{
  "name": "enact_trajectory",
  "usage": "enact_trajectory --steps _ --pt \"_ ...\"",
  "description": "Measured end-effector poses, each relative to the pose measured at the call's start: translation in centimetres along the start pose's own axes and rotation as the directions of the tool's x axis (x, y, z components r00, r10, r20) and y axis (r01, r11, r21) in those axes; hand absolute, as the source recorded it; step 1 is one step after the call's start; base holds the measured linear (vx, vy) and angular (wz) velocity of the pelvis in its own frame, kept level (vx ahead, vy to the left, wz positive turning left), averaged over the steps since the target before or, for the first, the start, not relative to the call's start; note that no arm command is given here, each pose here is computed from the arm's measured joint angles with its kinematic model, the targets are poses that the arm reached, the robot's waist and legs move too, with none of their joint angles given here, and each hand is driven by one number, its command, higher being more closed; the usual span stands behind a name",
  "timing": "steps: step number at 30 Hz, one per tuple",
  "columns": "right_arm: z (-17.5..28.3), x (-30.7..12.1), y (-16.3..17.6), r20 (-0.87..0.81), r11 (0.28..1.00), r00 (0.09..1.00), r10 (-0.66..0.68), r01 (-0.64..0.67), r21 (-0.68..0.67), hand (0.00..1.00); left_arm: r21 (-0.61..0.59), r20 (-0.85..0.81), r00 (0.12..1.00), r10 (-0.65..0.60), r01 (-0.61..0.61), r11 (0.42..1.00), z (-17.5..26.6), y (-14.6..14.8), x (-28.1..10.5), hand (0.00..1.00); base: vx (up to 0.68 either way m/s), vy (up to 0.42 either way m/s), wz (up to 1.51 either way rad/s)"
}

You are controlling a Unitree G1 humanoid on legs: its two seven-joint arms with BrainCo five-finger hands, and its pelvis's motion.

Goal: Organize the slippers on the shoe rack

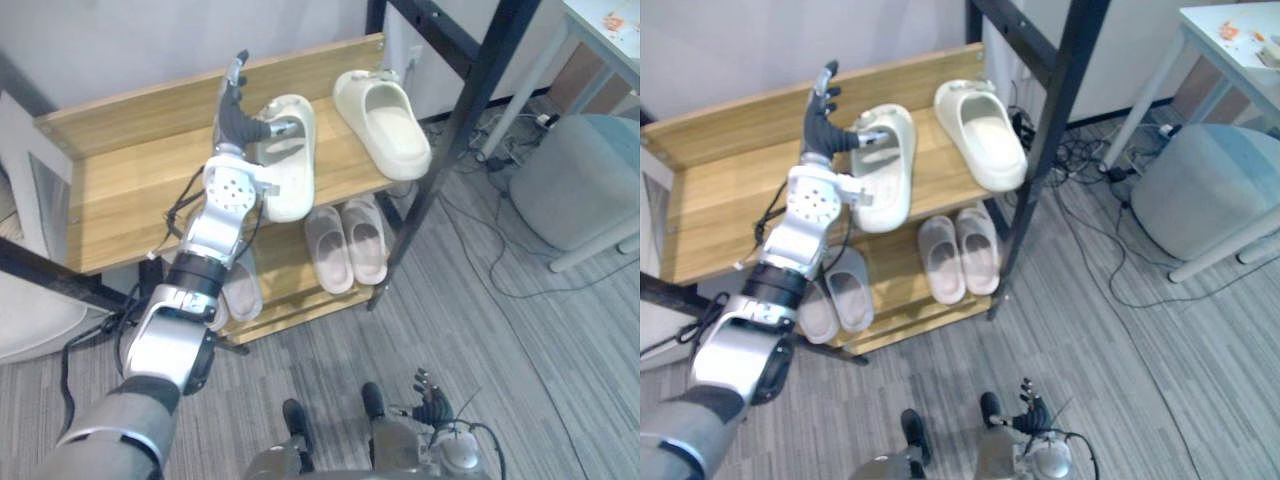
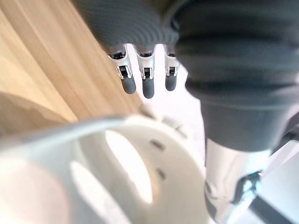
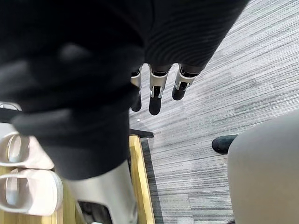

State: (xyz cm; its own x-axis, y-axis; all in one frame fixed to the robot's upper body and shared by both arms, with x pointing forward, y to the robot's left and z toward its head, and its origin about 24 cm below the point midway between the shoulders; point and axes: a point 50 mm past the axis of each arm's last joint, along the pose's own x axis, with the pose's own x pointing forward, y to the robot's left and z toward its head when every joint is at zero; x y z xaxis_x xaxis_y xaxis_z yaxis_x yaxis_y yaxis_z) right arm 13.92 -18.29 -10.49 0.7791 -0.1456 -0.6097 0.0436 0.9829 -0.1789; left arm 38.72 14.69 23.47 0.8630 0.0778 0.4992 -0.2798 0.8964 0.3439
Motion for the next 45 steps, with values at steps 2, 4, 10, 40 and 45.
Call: enact_trajectory --steps 2,4,10,40,45 --pt "-0.3 -0.2 0.0 -0.012 1.000 1.000 0.000 0.000 -0.001 0.00 -0.049 0.007 1.000 -0.010 0.010 0.999 0.0 -0.5 -0.8 0.00 0.01 0.014 0.18" --pt "-0.5 -0.3 0.0 -0.016 1.000 1.000 -0.001 0.001 0.000 0.00 -0.090 0.006 1.000 -0.015 0.016 0.996 -0.1 -0.8 -1.4 0.00 0.01 0.010 0.13" --pt "-1.2 -0.6 0.0 -0.045 1.000 0.999 0.000 0.000 -0.001 0.00 -0.269 -0.069 0.996 -0.051 0.031 0.963 -2.0 -1.9 -4.3 0.00 0.00 0.008 0.13" --pt "-3.1 -0.6 0.8 -0.151 1.000 0.988 0.017 -0.017 0.000 0.00 -0.583 -0.150 0.925 -0.350 0.203 0.786 -3.3 -9.3 -12.1 0.00 0.01 -0.002 0.06" --pt "-3.0 -0.6 0.9 -0.150 1.000 0.989 0.019 -0.019 0.003 0.00 -0.603 -0.145 0.918 -0.370 0.215 0.768 -2.9 -10.2 -12.4 0.00 0.01 -0.003 -0.01"
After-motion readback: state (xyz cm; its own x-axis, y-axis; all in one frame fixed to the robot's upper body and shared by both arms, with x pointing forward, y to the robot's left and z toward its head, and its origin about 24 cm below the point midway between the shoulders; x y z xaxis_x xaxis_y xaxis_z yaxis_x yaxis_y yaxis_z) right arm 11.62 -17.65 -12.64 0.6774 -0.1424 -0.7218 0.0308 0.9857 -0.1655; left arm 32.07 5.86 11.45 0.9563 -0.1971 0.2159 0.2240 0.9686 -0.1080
